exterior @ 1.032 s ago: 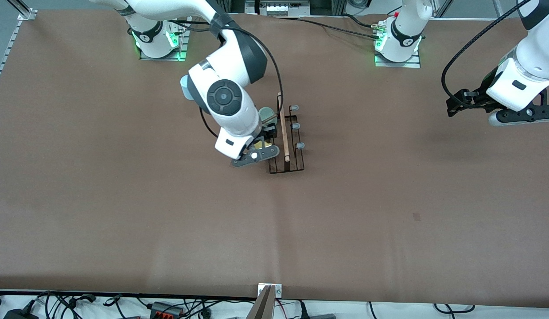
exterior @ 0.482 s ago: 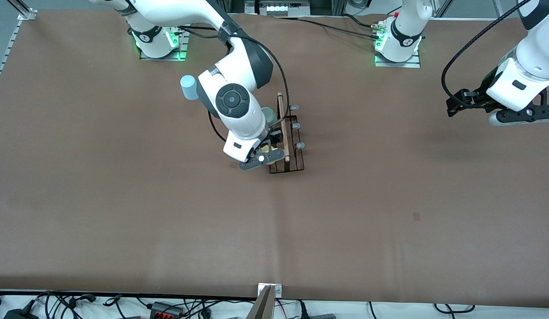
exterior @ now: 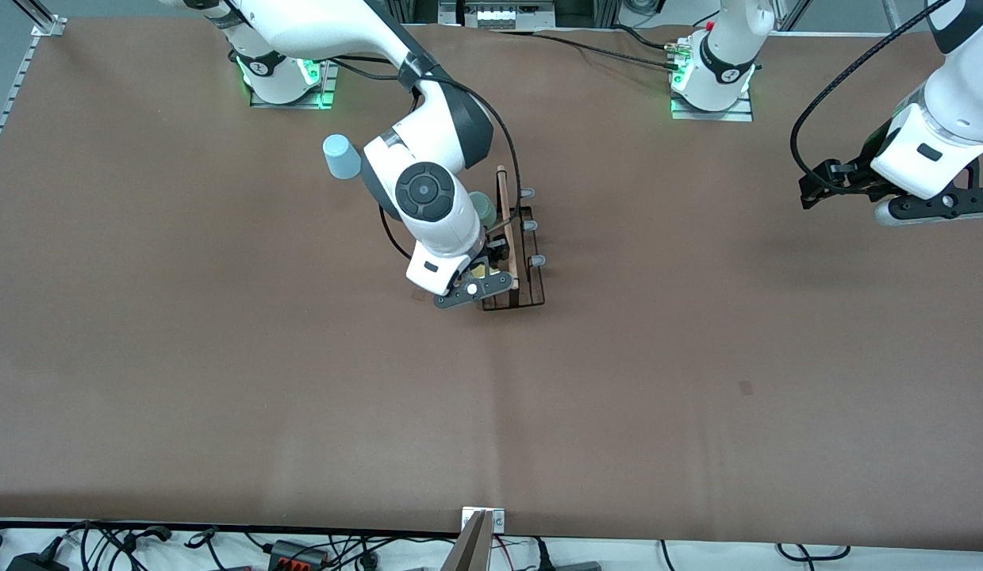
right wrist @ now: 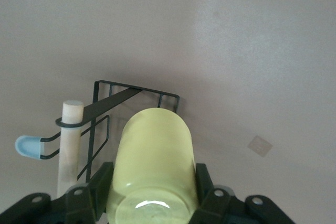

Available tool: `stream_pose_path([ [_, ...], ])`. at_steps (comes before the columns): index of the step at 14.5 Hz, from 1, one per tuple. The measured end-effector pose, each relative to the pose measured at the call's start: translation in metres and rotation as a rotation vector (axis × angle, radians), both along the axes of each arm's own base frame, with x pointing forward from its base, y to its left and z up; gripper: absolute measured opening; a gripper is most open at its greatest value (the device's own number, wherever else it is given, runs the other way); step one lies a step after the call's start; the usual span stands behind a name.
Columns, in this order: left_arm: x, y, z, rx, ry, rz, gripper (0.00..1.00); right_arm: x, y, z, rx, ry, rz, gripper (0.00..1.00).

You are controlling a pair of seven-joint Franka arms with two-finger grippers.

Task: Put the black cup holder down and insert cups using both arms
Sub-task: 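Carry the yellow cup to the rack and lower it onto a peg, then open the right gripper and withdraw it from the yellow cup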

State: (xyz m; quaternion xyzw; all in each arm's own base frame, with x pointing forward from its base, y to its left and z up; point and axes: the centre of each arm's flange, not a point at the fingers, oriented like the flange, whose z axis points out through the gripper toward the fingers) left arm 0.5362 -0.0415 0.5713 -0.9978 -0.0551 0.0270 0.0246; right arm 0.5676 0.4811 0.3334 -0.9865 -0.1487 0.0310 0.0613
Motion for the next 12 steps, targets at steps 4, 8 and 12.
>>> stream_pose_path([
  [4,0.000,-0.002,0.000,0.000,0.000,-0.004,1.00,-0.001,0.001,-0.011,-0.010,0.011,0.001,0.68],
  [8,0.000,-0.002,0.000,0.000,0.000,-0.004,1.00,-0.004,0.005,-0.026,-0.020,0.022,0.007,0.68],
  [12,0.000,-0.002,0.000,0.000,0.000,-0.004,1.00,-0.008,0.009,-0.027,-0.021,0.023,0.016,0.82],
])
